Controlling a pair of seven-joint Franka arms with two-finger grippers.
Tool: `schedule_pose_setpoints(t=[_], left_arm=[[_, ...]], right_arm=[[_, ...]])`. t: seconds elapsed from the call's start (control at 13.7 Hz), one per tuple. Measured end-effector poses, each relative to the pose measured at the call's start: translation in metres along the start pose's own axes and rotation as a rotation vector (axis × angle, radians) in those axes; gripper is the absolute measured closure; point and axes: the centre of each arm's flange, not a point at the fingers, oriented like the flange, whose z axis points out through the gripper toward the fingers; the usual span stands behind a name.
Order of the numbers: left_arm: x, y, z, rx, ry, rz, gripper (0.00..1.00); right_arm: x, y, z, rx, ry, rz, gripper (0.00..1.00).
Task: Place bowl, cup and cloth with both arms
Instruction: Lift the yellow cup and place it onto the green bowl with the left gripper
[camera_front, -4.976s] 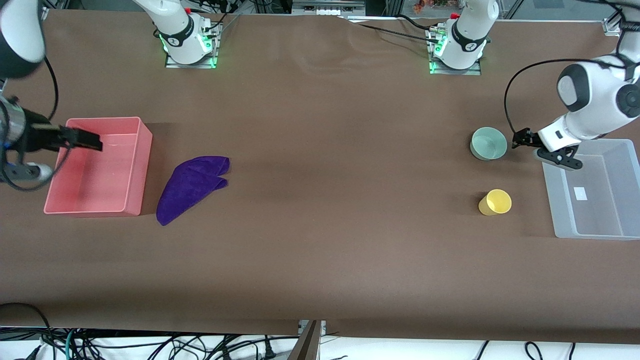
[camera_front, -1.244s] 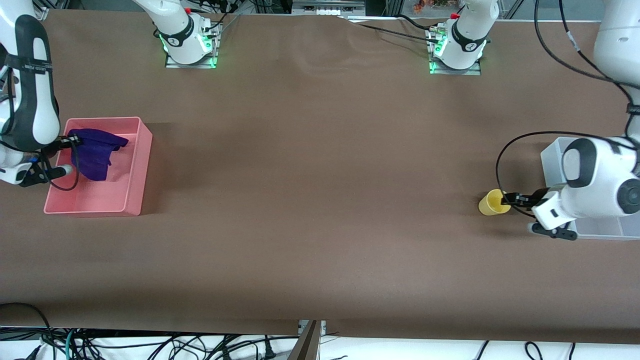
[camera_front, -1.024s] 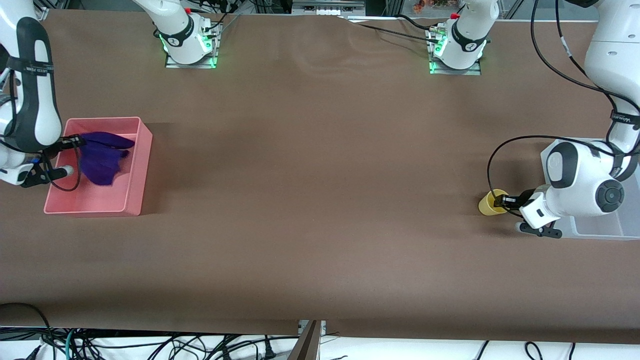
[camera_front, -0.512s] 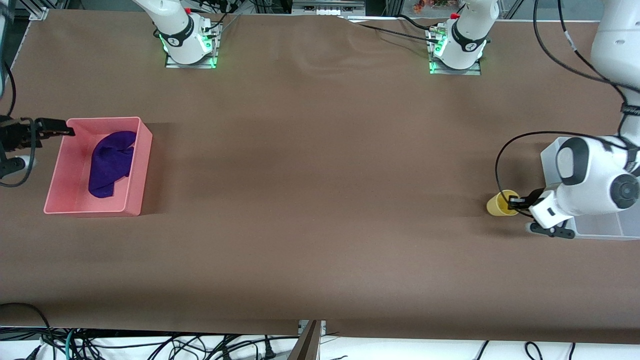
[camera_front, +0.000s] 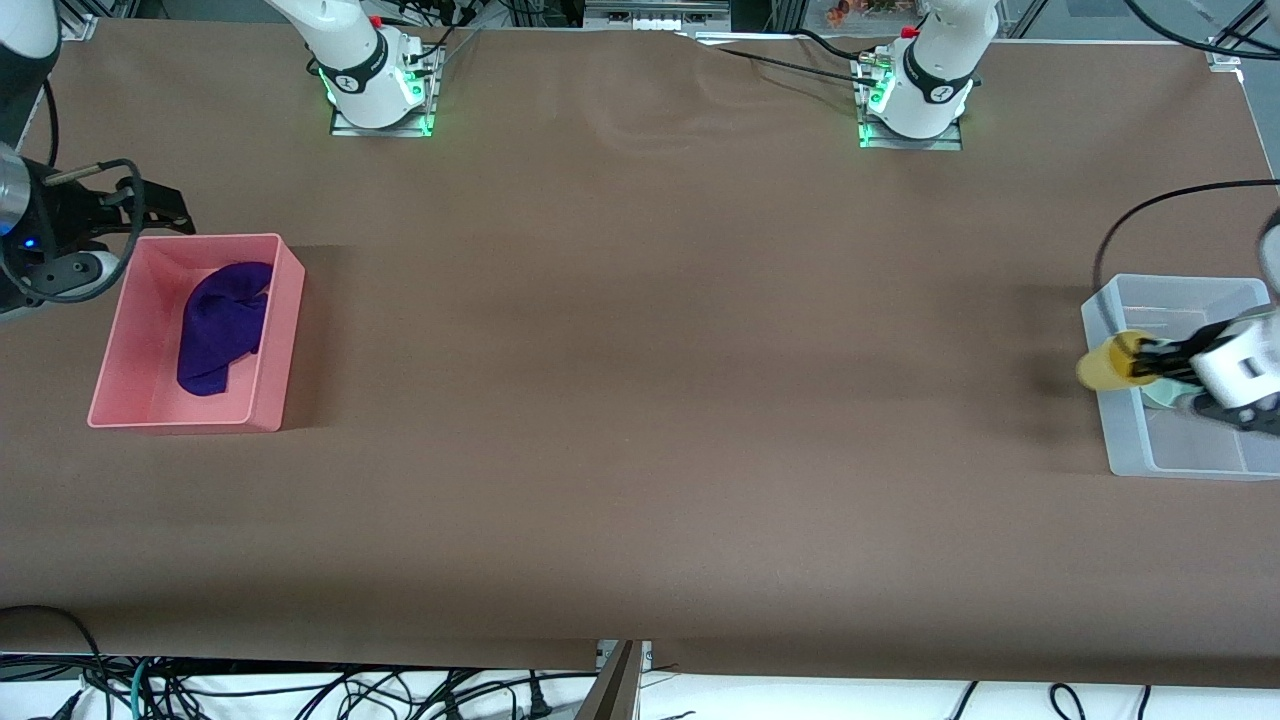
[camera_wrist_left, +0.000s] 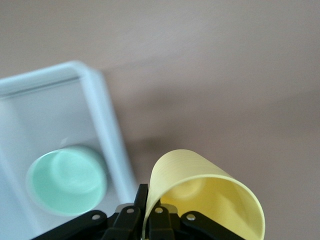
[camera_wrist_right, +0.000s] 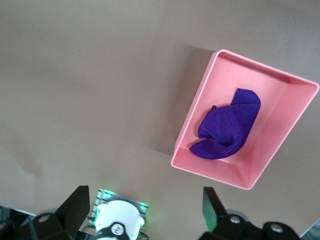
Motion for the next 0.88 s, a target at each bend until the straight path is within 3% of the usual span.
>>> schedule_pose_setpoints(t=[0.22, 0.44, 0.59, 0.73, 0.88], left_arm=[[-0.045, -0.082, 0.03, 0.029, 0.029, 0.05, 0.96], [-0.059, -0.134, 0.082, 0.069, 0.117, 0.108, 0.96], [-0.063, -0.151, 0.115, 0.073, 0.158, 0.12, 0.96], [-0.06, -0.153, 0.127, 0.067, 0.167, 0.122, 0.92], [-0.054, -0.148, 0.118, 0.07, 0.175, 0.133, 0.76]], right_arm=[[0.001, 0.001, -0.003, -0.007, 0.019, 0.085, 0.0], [0.002, 0.008, -0.023, -0.036, 0.147, 0.099, 0.0], [-0.007, 0.009, -0.036, -0.045, 0.186, 0.105, 0.0], [-0.016, 0.011, -0.043, -0.047, 0.204, 0.112, 0.0], [-0.019, 0.011, -0.043, -0.046, 0.201, 0.114, 0.0]])
